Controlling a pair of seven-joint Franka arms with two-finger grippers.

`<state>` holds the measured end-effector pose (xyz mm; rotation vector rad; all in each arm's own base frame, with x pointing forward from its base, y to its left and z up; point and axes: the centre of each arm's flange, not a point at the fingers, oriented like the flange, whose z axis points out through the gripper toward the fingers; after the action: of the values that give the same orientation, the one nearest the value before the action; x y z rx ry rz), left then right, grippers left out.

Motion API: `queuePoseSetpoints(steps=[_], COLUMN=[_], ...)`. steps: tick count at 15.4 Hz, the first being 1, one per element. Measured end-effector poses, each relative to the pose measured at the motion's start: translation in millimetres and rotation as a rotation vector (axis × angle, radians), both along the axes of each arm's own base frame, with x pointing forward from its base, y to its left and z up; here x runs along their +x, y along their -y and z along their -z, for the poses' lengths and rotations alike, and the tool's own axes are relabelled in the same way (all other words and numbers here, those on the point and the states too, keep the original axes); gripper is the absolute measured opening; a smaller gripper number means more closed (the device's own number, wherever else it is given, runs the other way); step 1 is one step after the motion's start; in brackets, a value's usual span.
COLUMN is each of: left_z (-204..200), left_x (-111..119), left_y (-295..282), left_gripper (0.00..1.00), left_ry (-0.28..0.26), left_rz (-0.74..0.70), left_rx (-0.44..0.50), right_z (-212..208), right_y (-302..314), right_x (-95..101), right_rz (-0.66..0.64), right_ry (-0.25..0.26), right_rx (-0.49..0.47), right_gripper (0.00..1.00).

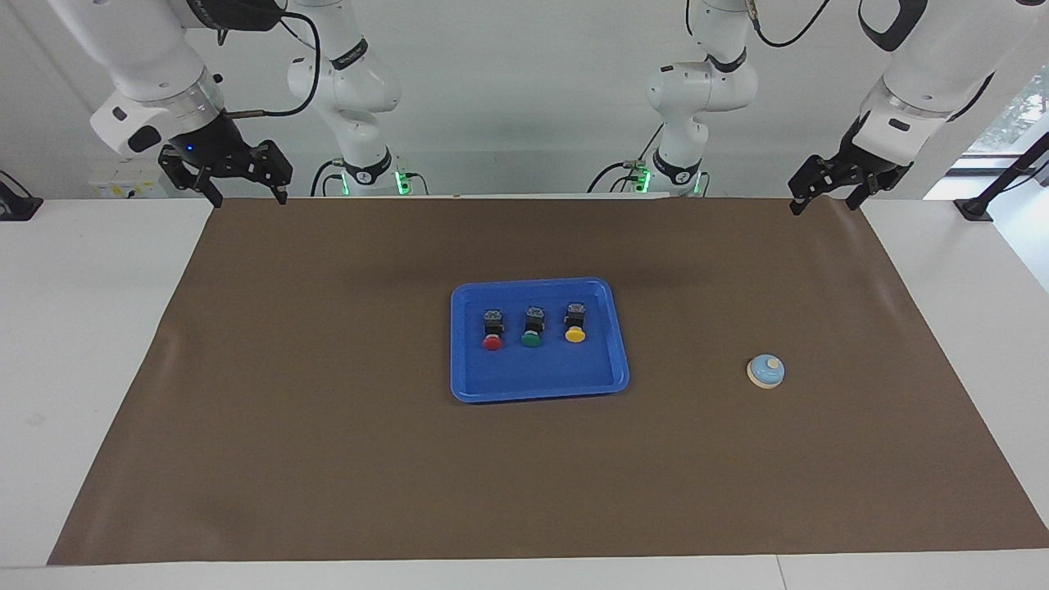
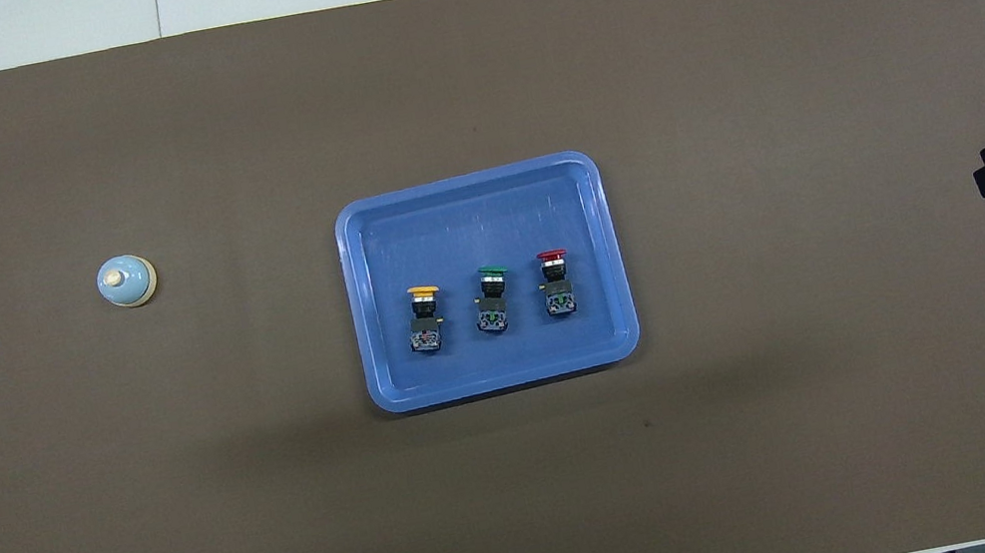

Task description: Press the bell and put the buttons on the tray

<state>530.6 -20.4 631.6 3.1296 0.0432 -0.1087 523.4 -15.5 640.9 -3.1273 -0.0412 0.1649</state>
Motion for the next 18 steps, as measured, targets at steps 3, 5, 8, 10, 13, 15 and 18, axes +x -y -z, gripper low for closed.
queuePoseSetpoints(steps=[3,5,8,10,13,15,18], left_z=[0,0,0,3,26,50,101], left_x=[0,0,0,4,14,26,58], left_y=[0,1,2,6,9,9,8], left_gripper=[1.00,1.00,1.00,0.81,0.47,0.22,0.01], left_ry=[0.000,0.000,0.002,0.029,0.082,0.103,0.116], left_rz=[0.000,0.000,-0.005,-0.004,-0.003,-0.004,-0.010], left_rx=[0.000,0.000,0.001,0.000,-0.003,-0.004,-0.004], right_z=[-25,-33,-25,-15,-6,-5,-7], right_y=[2,8,21,24,24,24,23], right_x=[-4.9,-5.6,-1.4,2.7,4.0,4.5,5.7], right_rz=[0.002,0.000,0.000,0.002,0.002,0.001,-0.002], right_ry=[0.018,0.031,0.015,-0.004,-0.021,-0.019,-0.006], right_rx=[0.001,0.004,0.009,0.010,0.011,0.011,0.001], right_gripper=[1.00,1.00,1.00,1.00,1.00,1.00,1.00])
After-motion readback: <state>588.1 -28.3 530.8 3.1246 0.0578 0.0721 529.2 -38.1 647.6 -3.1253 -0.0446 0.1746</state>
